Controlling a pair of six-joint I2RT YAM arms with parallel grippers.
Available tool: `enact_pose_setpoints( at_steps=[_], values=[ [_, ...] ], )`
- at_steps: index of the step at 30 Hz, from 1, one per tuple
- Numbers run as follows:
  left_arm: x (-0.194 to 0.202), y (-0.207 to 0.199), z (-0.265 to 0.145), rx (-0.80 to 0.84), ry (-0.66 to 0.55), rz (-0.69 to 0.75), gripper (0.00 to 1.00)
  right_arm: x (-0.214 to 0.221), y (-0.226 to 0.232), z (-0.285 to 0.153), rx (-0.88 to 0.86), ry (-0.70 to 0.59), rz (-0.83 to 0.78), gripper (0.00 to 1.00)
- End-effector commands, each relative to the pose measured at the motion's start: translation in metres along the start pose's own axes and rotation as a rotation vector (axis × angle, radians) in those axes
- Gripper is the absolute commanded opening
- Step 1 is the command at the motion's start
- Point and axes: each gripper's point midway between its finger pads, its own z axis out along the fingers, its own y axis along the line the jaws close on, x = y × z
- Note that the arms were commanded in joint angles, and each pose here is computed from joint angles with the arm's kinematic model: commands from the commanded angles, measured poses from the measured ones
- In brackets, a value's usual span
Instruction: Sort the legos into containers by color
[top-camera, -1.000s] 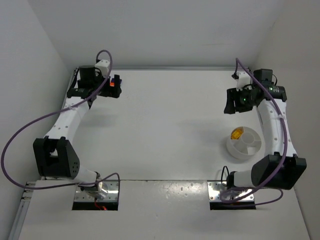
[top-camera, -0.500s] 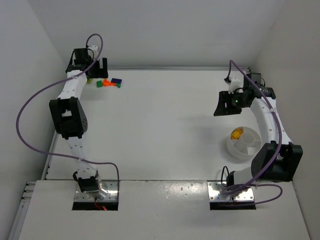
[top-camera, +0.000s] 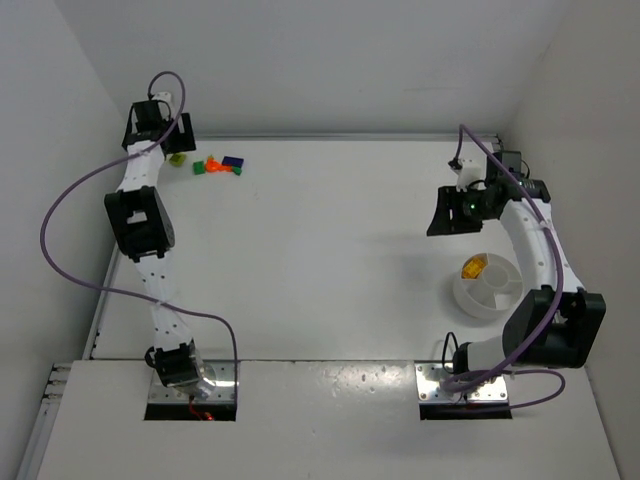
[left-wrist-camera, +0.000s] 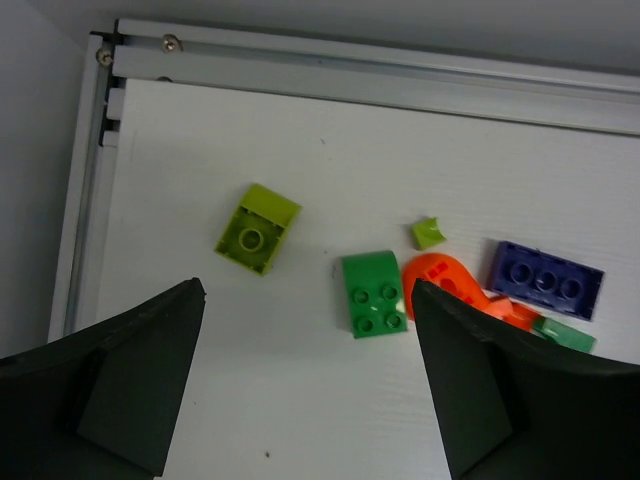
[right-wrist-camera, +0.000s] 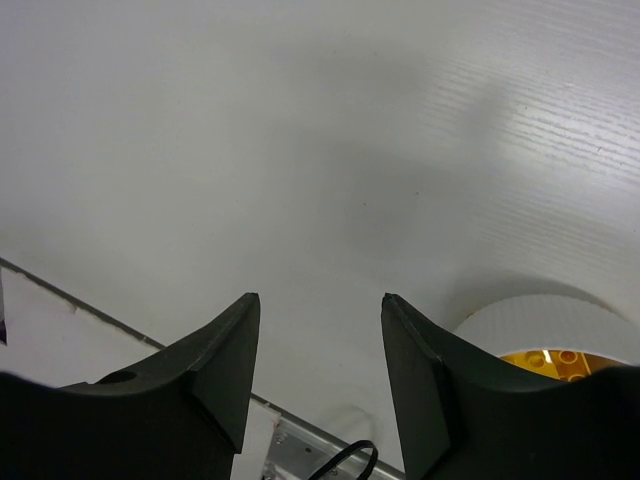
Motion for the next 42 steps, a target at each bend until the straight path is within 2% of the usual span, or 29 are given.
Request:
enact_pose_setpoints(
  at_steps=[1,12,31,42],
  values=[
    [-0.02,0.022,0.01,0.023,-0.083,-0.048,0.91,-0.007,0.007,-0.004,-0.015,-0.045,-0.019,0.53],
    [-0.001,0.047,0.037,-0.044,-0.079,-0.013,0.93,-0.004,0.007,-0.002,-0.016,-0.037,-0.014,0.54],
    [0.039,0.049,0.073,-0.041,-0.027,0.0,0.94,-0.007,0.0,0.007,-0.011,-0.009,0.009,0.54],
    [0.053,0.029,0.087,0.006,-0.007,0.07,0.87,-0.005,-0.002,0.012,-0.014,0.007,0.018,0.54]
  ],
)
